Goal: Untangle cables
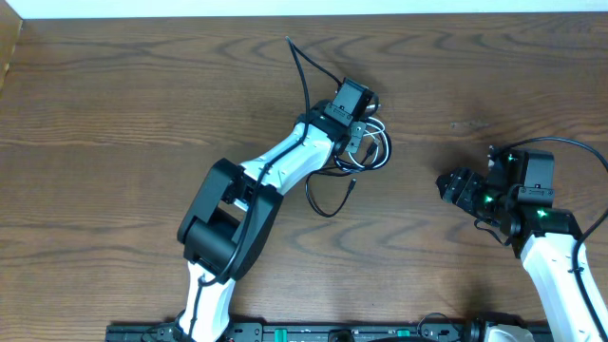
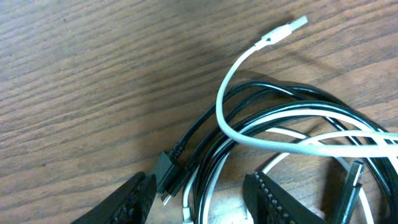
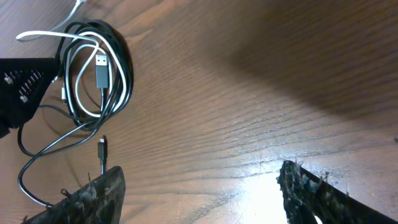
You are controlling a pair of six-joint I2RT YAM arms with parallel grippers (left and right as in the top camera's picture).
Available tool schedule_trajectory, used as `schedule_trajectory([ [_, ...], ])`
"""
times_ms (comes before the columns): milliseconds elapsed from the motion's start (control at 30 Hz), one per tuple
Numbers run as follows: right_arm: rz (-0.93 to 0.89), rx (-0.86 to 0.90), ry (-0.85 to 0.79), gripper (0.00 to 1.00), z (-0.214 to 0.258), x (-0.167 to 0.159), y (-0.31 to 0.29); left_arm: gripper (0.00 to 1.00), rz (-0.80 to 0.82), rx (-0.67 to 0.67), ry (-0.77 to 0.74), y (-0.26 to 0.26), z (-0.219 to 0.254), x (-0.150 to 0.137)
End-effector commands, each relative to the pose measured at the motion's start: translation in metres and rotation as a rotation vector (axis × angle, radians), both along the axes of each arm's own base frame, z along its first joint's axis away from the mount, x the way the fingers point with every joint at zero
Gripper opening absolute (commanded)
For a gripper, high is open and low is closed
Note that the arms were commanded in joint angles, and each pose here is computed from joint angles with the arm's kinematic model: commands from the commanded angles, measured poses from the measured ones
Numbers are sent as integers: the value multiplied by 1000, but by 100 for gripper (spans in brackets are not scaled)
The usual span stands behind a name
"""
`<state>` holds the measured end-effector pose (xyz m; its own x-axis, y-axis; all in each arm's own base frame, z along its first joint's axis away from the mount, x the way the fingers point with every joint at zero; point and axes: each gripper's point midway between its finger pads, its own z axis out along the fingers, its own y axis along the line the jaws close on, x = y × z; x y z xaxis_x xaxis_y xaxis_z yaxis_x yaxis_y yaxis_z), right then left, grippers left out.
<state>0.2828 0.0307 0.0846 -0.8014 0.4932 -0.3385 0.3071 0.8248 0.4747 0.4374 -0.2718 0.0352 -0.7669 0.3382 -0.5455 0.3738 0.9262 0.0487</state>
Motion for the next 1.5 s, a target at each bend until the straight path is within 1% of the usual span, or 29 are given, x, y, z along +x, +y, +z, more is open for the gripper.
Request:
schedule_trajectory([
  [0, 6, -13, -12, 76, 4, 3, -2, 51, -30, 20, -1, -2, -12, 3],
  [100, 6, -13, -11, 76, 4, 3, -2, 50, -143, 3, 23, -16, -18, -4],
  [167, 6, -13, -8, 76, 3, 2, -2, 50, -179, 16, 25, -17, -22, -5],
  [267, 6, -12, -4, 76, 3, 1, -2, 50, -217, 45, 27, -17, -33, -5],
  [433, 6, -12, 1, 76, 2, 0, -2, 50, -234, 46, 10, -20, -38, -2],
  [500, 6, -12, 2, 76, 2, 0, -2, 43, -237, 46, 23, -20, -41, -4],
  [533, 6, -12, 2, 76, 2, 0, -2, 37, -237, 53, 36, -18, -44, -6],
  [567, 6, -12, 2, 76, 2, 0, -2, 35, -237, 59, 47, -17, -47, -9],
  [600, 6, -11, 3, 76, 2, 0, -2, 33, -237, 65, 60, -15, -50, -11],
  [733, 6, -11, 5, 77, 2, 0, -2, 30, -230, 96, 125, -5, -66, -25],
  [767, 6, -11, 6, 77, 1, -1, -2, 25, -217, 95, 137, -3, -69, -28],
  [800, 6, -11, 6, 77, 1, -1, -2, 8, -213, 98, 146, -2, -70, -29],
  [867, 6, -11, 8, 77, 1, -1, -2, 7, -207, 98, 151, -1, -66, -30],
  [967, 6, -11, 9, 77, 1, -1, -2, 7, -168, 64, 135, -2, -40, -28],
  [1000, 6, -10, 8, 77, 1, -1, -2, 7, -151, 39, 113, -4, -15, -26],
  [1033, 6, -9, 6, 77, 2, -1, -2, 7, -137, 23, 104, -4, -3, -26],
  [1067, 12, -2, -1, 77, 3, 0, 0, 7, -119, -23, 85, -6, 23, -28],
  [1167, 49, 50, -43, 78, 11, 6, 10, 7, -195, -174, 56, -22, 89, -46],
  [1200, 81, 69, -71, 78, 15, 9, 15, 7, -217, -238, 41, -26, 116, -54],
  [1233, 113, 87, -99, 78, 20, 12, 21, 8, -224, -265, 34, -27, 128, -58],
  [1267, 145, 112, -127, 78, 25, 14, 27, 8, -238, -326, 17, -29, 154, -67],
  [1367, 197, 169, -192, 78, 39, 21, 38, 7, -254, -413, -5, -30, 192, -83],
  [1467, 255, 226, -265, 78, 55, 27, 50, 7, -261, -456, -28, -25, 217, -94],
])
